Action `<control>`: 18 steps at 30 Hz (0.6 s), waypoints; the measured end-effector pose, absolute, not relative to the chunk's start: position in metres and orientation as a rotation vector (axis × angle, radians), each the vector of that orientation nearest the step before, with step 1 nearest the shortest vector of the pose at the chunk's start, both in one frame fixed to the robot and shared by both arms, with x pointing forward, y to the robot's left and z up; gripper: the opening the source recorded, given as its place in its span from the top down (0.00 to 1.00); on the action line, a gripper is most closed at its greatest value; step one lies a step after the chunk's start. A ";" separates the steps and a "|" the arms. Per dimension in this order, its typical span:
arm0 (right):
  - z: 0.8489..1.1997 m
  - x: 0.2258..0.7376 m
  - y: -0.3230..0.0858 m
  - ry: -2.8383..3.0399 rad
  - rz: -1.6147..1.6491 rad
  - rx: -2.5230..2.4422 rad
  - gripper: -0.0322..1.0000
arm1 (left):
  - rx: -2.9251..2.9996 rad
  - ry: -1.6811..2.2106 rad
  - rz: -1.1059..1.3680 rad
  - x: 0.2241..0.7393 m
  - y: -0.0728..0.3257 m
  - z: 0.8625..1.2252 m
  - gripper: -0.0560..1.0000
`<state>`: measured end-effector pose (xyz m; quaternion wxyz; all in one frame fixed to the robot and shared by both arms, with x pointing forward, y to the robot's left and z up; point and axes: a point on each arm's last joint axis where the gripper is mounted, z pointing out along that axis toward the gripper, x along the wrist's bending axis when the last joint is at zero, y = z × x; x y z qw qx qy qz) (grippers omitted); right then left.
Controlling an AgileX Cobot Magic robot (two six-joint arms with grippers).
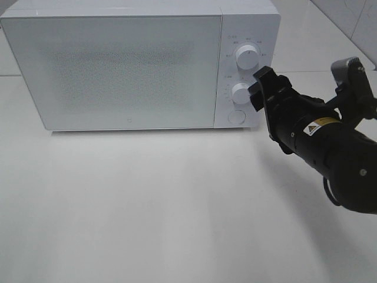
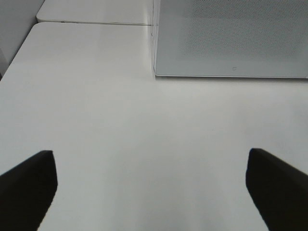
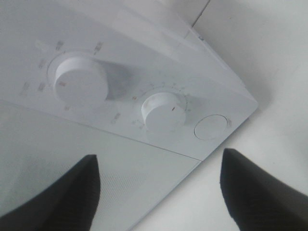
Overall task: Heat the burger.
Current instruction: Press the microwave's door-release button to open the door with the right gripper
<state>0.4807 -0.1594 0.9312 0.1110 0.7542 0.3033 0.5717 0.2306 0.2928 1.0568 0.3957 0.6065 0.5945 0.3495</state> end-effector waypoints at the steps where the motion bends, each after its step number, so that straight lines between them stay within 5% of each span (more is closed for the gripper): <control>1: 0.937 0.477 -0.159 1.040 1.619 2.154 0.31 | 1.537 1.507 0.886 0.231 0.293 1.057 0.01; 18: 0.973 0.438 -0.157 2.030 1.207 1.555 0.31 | 1.537 1.507 0.886 0.231 0.293 1.057 0.01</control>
